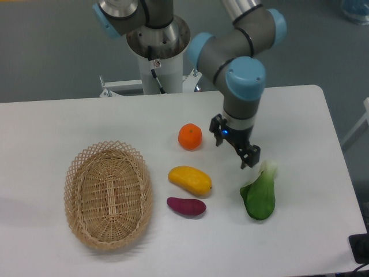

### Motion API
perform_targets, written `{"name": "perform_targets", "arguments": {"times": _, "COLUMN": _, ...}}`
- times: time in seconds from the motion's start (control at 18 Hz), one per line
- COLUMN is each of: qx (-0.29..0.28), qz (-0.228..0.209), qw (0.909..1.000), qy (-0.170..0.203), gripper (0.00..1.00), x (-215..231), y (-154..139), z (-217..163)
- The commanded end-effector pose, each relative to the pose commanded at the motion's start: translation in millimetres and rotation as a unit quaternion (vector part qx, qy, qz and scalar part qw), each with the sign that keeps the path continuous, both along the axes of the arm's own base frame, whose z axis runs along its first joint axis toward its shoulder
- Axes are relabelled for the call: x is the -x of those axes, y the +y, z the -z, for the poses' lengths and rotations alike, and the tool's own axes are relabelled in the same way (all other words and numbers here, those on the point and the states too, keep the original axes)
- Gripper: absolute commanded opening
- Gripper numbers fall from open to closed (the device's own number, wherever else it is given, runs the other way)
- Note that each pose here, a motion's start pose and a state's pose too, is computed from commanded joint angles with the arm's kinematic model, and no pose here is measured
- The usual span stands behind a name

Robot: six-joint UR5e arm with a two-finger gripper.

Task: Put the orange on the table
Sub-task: 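Open the gripper, release the orange, and raise the gripper away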

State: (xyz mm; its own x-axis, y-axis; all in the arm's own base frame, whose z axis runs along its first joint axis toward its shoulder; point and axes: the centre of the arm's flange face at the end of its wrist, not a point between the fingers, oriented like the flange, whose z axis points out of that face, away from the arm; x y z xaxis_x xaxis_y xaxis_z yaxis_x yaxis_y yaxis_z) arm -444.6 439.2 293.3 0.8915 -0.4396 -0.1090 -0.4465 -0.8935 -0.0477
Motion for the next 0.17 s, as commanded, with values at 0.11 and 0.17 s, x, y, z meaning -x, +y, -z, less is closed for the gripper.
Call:
{"name": "perform_targets", "arguments": {"times": 0.11, "qx": -0.001, "qz": -0.001, "qw": 1.0, "qy": 0.001, "gripper": 1.0, "x": 7.6, "y": 3.6, "z": 1.4}}
{"name": "perform_targets", "arguments": {"times": 0.17, "qx": -0.001, "qz": -0.004, "qw": 1.0, "qy": 0.002, "gripper": 1.0, "x": 13.8, "y": 2.8, "z": 2.2}}
